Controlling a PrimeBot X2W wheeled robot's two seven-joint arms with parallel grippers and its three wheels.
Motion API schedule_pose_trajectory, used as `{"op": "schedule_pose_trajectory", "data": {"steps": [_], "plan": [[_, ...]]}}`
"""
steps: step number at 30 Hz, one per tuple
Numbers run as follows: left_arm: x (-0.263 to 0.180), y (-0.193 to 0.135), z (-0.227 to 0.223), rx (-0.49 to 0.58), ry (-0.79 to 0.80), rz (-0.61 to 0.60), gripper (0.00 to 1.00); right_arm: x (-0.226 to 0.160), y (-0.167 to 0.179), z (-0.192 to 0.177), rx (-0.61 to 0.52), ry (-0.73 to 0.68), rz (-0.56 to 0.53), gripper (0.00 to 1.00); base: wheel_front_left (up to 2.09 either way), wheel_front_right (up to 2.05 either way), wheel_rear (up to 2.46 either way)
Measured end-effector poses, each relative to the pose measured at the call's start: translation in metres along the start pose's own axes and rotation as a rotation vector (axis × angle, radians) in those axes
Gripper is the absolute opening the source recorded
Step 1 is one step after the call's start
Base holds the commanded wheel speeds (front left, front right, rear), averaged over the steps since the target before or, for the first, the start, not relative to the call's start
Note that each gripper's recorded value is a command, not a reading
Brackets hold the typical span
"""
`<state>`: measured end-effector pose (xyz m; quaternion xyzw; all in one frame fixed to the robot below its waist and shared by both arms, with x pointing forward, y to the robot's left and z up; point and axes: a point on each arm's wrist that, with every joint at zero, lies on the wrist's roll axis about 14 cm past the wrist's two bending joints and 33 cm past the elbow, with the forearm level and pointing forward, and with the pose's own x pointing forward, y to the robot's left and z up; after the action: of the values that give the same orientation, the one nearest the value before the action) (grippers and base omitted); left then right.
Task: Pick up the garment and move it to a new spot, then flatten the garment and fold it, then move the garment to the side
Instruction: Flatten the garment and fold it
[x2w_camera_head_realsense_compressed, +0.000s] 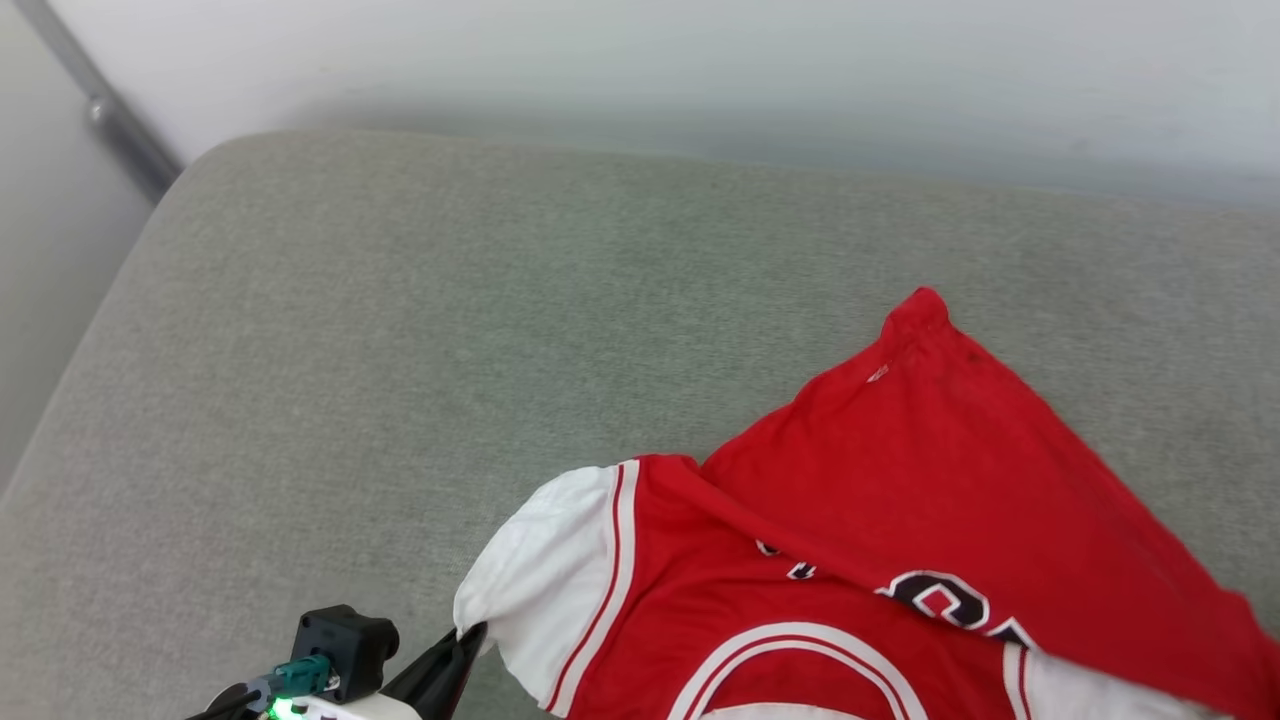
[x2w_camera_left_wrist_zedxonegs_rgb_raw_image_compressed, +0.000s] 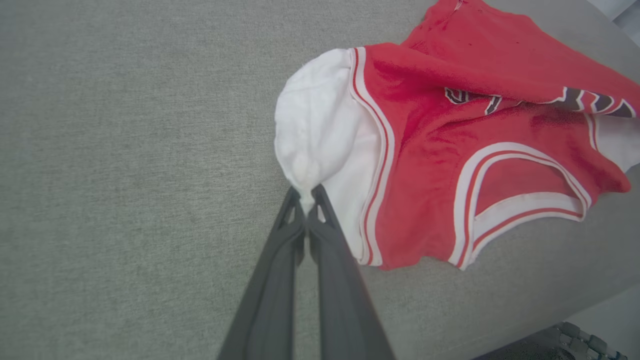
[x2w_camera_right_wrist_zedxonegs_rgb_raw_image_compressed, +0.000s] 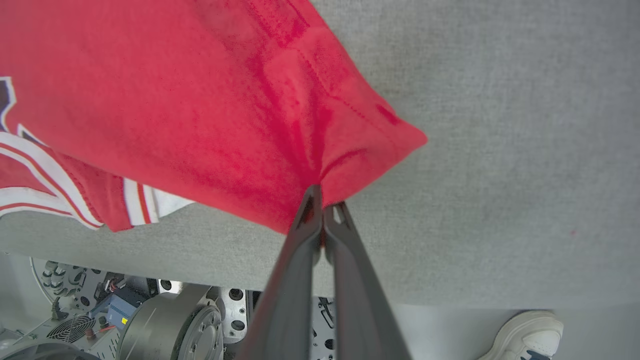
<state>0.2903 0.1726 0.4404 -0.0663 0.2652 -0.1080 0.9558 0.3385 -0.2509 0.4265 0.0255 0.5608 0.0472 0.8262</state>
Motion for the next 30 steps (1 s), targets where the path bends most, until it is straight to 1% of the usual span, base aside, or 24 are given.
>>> {"op": "schedule_pose_trajectory", "data": {"steps": [5,10,11,12,13,15,17,21,25,27,30], "plan": [[0.006,-0.009,0.004,0.001,-0.013,-0.033,0.00,0.002,-0.002,-0.048,0.066,0.068,0.005,0.00,0.00,0.00,0.00],[0.008,-0.013,0.004,0.004,-0.017,-0.045,0.00,0.010,-0.004,-0.074,0.086,0.107,-0.004,0.00,0.00,0.00,0.00],[0.008,-0.013,0.004,0.004,-0.017,-0.047,0.00,0.012,-0.003,-0.076,0.088,0.110,-0.002,0.22,0.00,0.00,0.00],[0.008,-0.013,0.004,0.004,-0.018,-0.047,0.00,0.013,-0.001,-0.076,0.086,0.103,0.004,0.22,0.00,0.00,0.00],[0.007,-0.014,0.004,0.004,-0.019,-0.049,0.00,0.014,0.001,-0.074,0.085,0.089,0.012,1.00,0.00,0.00,0.00],[0.007,-0.014,0.006,0.005,-0.022,-0.049,0.00,0.014,0.003,-0.069,0.078,0.069,0.026,1.00,0.00,0.00,0.00],[0.006,-0.014,0.007,0.006,-0.027,-0.049,0.00,0.012,0.004,-0.060,0.049,0.051,0.030,1.00,0.00,0.00,0.00],[0.003,-0.014,0.008,0.007,-0.031,-0.048,0.00,0.001,0.015,-0.018,-0.026,-0.053,0.061,1.00,0.00,0.00,0.00],[0.001,-0.014,0.010,0.010,-0.033,-0.048,0.00,-0.008,0.048,0.027,-0.102,-0.137,0.166,1.00,0.00,0.00,0.00],[0.001,-0.015,0.012,0.009,-0.037,-0.051,0.00,-0.010,0.063,0.051,-0.160,-0.163,0.190,1.00,0.00,0.00,0.00],[0.003,-0.016,0.016,0.022,-0.040,-0.056,0.00,-0.005,0.087,0.076,-0.246,-0.163,0.221,1.00,0.00,0.00,0.00]]}}
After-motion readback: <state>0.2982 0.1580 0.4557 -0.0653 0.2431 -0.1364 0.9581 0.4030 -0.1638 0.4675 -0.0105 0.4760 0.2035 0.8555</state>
